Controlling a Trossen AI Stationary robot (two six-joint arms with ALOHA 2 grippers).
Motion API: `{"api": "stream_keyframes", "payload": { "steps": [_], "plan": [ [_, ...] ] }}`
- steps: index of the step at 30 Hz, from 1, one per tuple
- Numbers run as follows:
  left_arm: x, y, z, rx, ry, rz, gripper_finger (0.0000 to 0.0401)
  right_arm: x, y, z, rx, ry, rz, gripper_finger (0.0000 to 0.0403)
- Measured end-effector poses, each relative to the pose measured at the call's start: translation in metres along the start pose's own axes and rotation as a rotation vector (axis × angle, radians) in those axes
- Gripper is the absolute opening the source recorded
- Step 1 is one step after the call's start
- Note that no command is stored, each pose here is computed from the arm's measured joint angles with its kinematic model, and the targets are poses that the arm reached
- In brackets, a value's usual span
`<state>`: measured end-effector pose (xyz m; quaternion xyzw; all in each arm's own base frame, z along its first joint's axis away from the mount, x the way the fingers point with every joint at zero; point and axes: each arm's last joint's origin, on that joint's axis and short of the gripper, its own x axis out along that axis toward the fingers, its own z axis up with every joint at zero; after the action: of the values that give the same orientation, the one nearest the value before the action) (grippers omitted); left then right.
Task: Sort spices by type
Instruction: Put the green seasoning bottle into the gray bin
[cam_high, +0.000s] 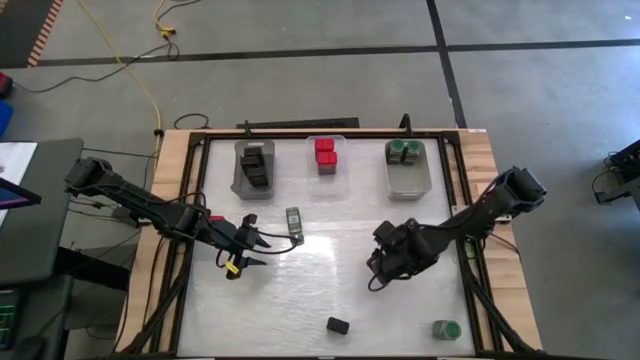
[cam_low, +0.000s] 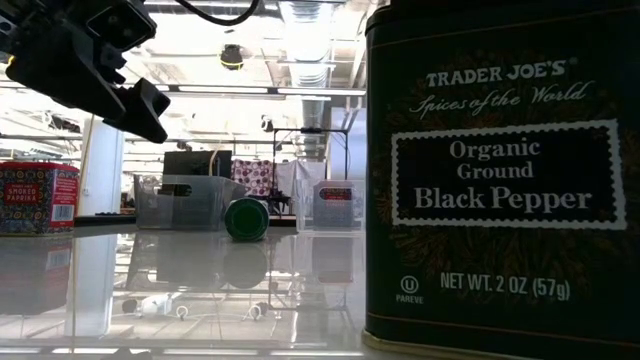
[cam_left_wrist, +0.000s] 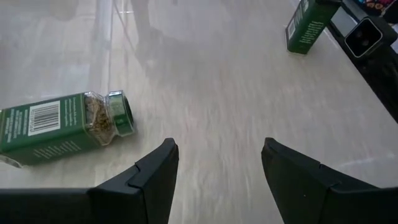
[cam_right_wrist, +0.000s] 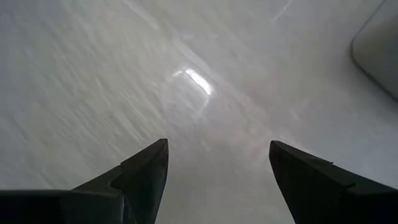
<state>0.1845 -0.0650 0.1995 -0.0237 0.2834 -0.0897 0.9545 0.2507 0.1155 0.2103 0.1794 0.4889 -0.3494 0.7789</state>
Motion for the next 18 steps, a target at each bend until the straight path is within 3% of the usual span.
{"api": "stream_keyframes", "payload": {
  "steps": [7, 18],
  "plan": [
    [0.0, 0.0, 0.001, 0.005, -0.007, -0.001, 0.0222, 0.015, 0.016, -0.016, -0.027, -0.005, -0.028, 0.0305],
    [0.0, 0.0, 0.001, -0.078, -0.011, -0.003, 0.0223, 0.036, 0.035, -0.037, -0.074, -0.011, -0.036, 0.0305]
  ]
}}
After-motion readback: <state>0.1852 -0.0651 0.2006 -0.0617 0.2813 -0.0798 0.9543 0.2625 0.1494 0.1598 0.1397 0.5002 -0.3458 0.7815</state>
